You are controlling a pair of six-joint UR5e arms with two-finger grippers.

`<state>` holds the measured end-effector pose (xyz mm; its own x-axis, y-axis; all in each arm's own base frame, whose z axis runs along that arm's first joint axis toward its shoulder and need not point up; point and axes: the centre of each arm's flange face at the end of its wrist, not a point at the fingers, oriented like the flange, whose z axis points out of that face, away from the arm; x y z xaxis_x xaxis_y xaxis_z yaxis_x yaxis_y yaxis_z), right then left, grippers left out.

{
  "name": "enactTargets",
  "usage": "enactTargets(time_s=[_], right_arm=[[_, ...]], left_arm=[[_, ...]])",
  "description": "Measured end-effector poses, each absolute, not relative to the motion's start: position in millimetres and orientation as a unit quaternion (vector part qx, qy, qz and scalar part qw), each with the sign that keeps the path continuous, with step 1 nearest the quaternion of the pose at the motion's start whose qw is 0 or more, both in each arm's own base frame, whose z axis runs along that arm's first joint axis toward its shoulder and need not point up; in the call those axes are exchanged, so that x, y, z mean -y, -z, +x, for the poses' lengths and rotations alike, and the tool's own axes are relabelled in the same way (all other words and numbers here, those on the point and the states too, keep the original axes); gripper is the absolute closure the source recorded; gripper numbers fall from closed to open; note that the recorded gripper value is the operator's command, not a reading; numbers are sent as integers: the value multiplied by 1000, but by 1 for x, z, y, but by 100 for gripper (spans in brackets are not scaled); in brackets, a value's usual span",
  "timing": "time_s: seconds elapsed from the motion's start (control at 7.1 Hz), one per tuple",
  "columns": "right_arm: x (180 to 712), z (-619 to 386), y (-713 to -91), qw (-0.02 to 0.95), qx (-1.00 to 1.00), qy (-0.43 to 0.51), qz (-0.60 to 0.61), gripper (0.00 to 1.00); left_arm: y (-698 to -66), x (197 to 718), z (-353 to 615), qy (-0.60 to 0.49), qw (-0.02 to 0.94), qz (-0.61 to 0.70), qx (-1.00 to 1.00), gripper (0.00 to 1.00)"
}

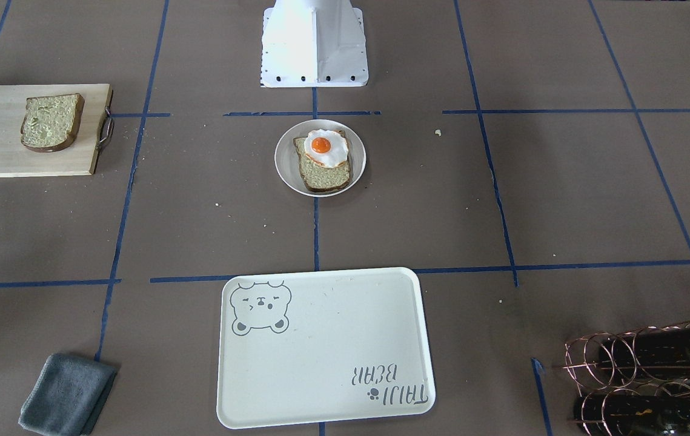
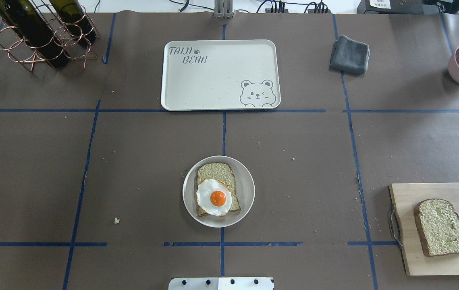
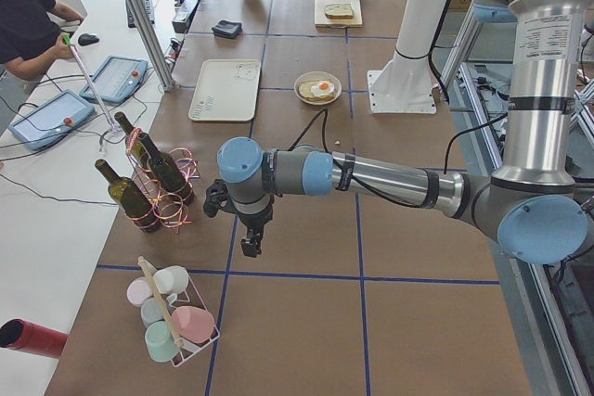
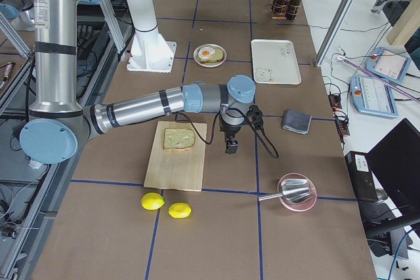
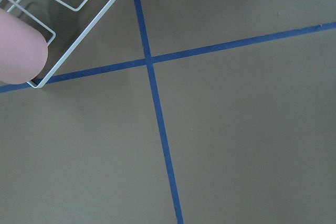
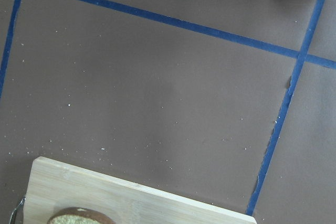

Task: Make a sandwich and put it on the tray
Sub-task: 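Move the right gripper toward the bread slice on the wooden board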

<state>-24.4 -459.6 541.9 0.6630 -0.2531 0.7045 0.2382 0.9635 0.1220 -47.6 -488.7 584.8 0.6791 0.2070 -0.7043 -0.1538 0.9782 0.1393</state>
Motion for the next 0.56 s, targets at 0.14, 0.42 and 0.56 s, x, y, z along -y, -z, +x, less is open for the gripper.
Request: enactTargets(time_s=[0.14,0.42,0.56], right_arm=[[460,-25,-542,911,390,135,10,0],[459,-25,-544,911,392,130,7,0],[459,-26,-545,910,393,131,10,0]], left_arm=[[-580,491,-48,-101,915,39,-388,0],[-575,494,-48,-104,914,45,-389,0],[-576,495,-48,-103,914,44,-389,0]])
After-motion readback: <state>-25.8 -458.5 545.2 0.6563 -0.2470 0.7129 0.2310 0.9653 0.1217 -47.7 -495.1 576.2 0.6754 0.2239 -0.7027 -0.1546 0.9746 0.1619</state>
